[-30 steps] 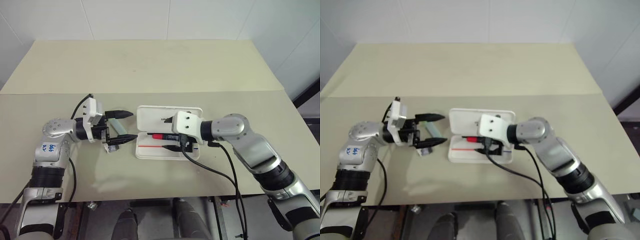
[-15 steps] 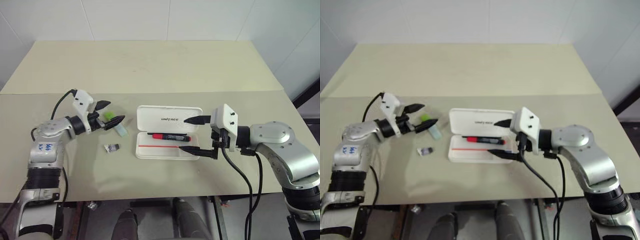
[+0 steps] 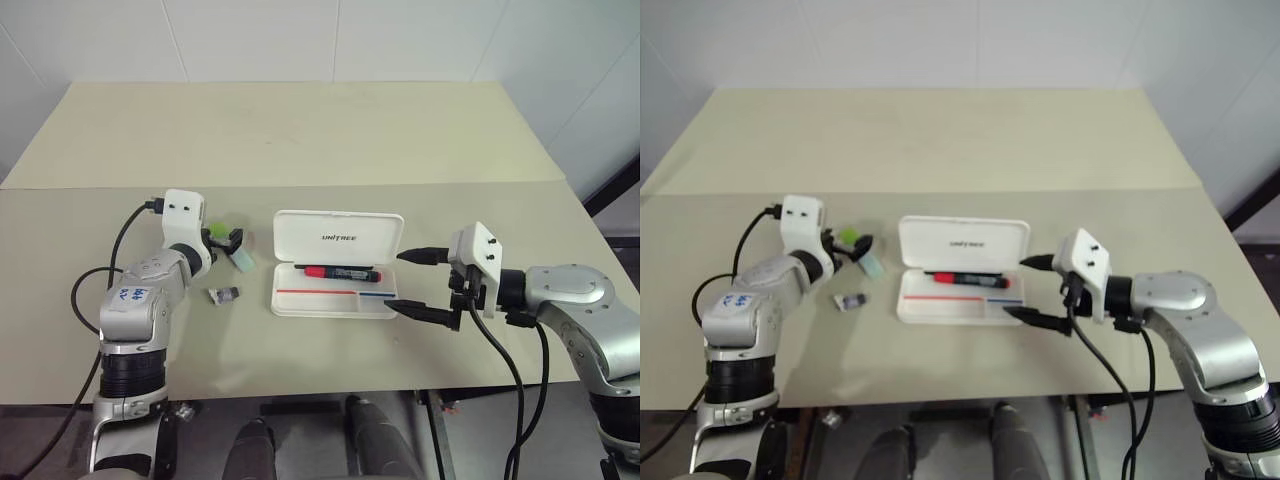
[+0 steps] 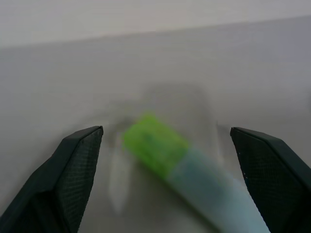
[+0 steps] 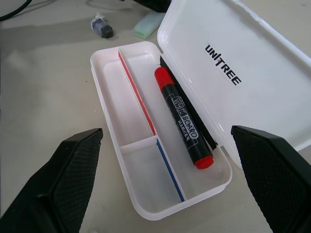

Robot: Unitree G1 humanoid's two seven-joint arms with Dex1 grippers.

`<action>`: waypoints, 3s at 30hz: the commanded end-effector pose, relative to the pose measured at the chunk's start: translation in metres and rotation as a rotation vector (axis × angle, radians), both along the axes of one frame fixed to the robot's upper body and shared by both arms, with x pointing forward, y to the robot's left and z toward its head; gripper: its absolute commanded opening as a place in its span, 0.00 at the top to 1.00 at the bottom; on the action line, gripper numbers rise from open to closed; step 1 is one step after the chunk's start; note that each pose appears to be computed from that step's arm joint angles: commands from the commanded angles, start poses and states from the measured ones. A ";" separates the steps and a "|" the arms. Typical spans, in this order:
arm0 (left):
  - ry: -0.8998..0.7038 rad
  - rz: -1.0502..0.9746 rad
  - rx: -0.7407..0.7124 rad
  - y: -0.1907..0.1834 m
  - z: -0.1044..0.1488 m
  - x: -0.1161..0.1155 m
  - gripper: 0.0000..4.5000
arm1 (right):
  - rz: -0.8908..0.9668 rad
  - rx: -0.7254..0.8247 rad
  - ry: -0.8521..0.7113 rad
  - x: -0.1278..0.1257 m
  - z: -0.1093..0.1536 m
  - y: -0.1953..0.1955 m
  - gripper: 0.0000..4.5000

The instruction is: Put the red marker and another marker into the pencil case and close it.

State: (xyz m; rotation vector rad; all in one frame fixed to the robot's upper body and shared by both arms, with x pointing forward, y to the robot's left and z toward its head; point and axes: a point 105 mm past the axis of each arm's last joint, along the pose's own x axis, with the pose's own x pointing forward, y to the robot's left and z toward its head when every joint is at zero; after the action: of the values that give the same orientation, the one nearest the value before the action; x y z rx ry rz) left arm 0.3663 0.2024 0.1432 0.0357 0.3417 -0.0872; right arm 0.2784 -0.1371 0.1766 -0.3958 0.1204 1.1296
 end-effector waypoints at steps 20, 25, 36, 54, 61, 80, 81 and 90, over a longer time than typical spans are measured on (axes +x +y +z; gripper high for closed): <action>0.177 0.115 0.043 0.001 -0.013 0.002 0.87 | 0.002 -0.009 -0.065 0.006 0.012 -0.001 0.00; 0.168 0.112 0.038 0.000 -0.013 0.003 0.99 | -0.002 -0.009 -0.067 0.007 0.012 0.000 0.00; 0.070 0.111 -0.131 -0.002 0.006 0.015 0.99 | 0.003 -0.015 -0.070 0.008 0.013 0.000 0.00; 0.076 0.248 -0.031 0.014 0.006 0.010 0.01 | 0.008 -0.029 -0.064 0.013 0.010 -0.001 0.00; 0.215 0.341 0.027 0.017 -0.012 -0.004 0.01 | 0.012 -0.034 -0.063 0.016 0.009 -0.001 0.00; 0.320 0.342 0.028 0.006 -0.032 -0.010 0.50 | -0.002 -0.035 -0.072 0.017 0.009 -0.001 0.00; 0.318 0.340 0.030 0.006 -0.032 -0.010 0.57 | -0.003 -0.035 -0.072 0.017 0.009 -0.002 0.00; 0.110 0.297 0.053 0.010 0.006 0.017 0.75 | -0.028 -0.034 -0.076 0.017 0.010 -0.007 0.00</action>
State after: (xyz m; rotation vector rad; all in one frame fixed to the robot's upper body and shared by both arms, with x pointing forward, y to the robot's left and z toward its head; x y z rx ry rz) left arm 0.3787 0.1958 0.1379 0.0081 0.5074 0.1593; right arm 0.2972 -0.1425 0.1755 -0.4413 0.1223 1.0970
